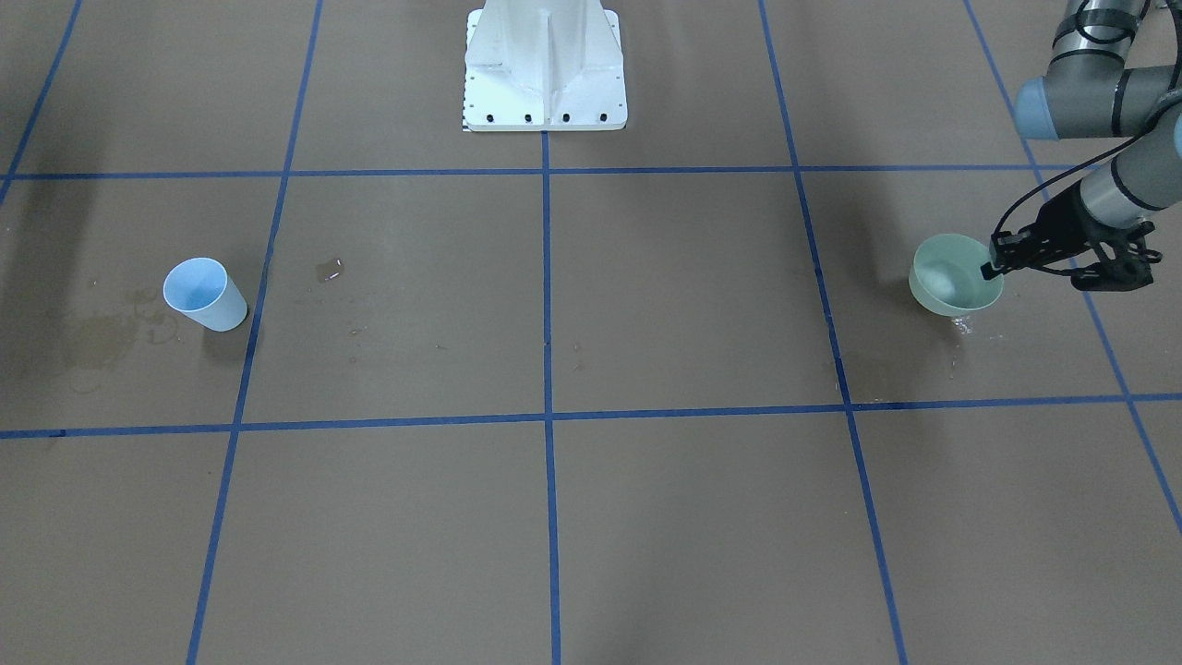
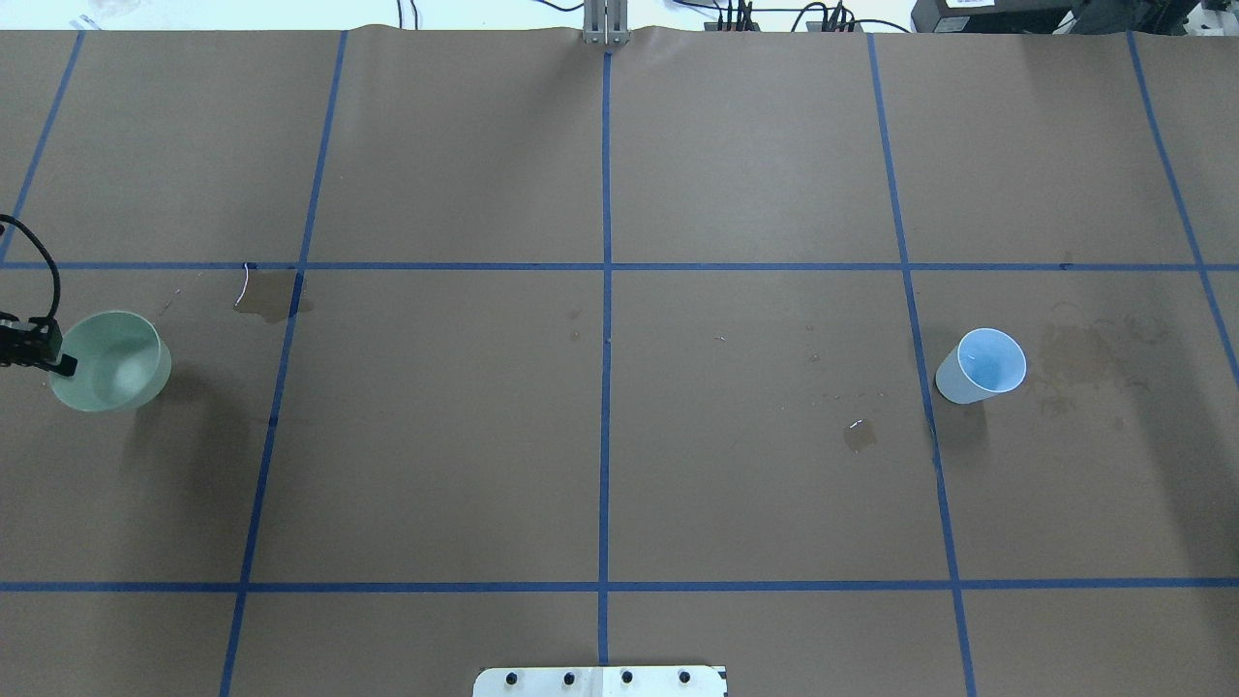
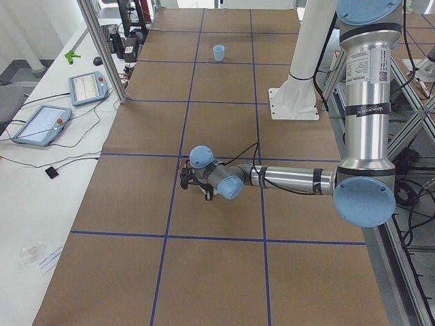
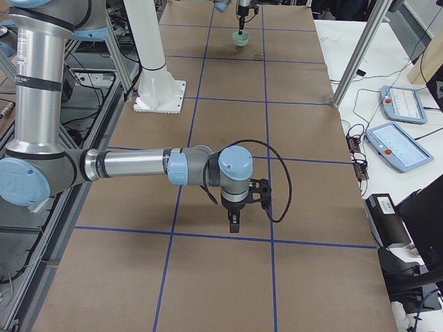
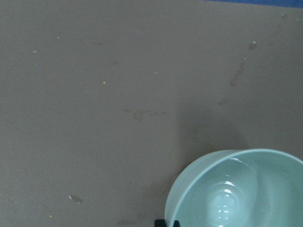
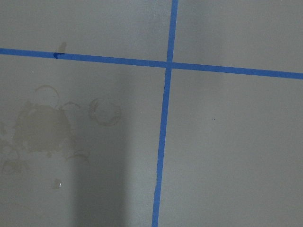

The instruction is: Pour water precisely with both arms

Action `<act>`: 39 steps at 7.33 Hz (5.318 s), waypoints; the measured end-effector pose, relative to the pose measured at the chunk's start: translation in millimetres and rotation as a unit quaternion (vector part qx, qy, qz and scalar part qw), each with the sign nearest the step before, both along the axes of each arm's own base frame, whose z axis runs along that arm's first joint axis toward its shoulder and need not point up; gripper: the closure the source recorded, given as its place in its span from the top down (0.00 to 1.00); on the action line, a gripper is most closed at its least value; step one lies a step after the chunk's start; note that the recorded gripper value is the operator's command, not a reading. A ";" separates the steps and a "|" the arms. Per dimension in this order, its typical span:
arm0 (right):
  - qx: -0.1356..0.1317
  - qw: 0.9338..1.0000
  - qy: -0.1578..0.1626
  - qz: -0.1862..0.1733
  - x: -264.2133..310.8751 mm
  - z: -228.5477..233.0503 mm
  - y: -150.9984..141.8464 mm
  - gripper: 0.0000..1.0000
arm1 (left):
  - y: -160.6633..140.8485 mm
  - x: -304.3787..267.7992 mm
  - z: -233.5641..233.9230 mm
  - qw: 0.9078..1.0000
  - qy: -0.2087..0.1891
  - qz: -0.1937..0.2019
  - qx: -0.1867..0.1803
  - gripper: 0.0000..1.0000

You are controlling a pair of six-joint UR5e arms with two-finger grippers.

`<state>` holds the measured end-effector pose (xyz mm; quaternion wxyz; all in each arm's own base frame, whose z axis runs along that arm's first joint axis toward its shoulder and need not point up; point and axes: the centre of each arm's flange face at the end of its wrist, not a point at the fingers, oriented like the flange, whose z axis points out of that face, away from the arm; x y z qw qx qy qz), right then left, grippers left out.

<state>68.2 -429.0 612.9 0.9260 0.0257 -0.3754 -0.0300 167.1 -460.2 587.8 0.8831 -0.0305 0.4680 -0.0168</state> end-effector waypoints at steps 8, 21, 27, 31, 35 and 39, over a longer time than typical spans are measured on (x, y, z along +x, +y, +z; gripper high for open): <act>-0.002 1.000 0.001 0.000 0.1 2.3 0.0 1.00 | -69.2 127.5 -332.2 0.993 -0.013 -0.046 -0.105 0.00; -0.004 1.000 0.001 0.000 0.1 4.0 0.4 1.00 | -53.9 417.7 -386.8 0.985 -0.017 -0.109 -0.133 1.00; 0.053 0.998 0.026 0.017 4.7 -59.5 -41.2 1.00 | -51.7 263.3 -427.2 0.981 -0.008 -0.156 -0.112 1.00; 0.040 0.996 0.024 0.076 -61.7 -157.0 0.1 1.00 | -21.9 140.3 -330.8 0.986 -0.049 -0.148 -0.056 1.00; 0.063 0.990 -0.008 0.125 -110.7 -209.8 72.9 1.00 | 8.8 88.1 -279.4 0.987 -0.070 -0.143 -0.038 1.00; 0.072 0.978 -0.015 0.195 -189.3 -210.4 100.9 1.00 | 6.6 63.5 -260.1 0.984 -0.082 -0.151 -0.039 1.00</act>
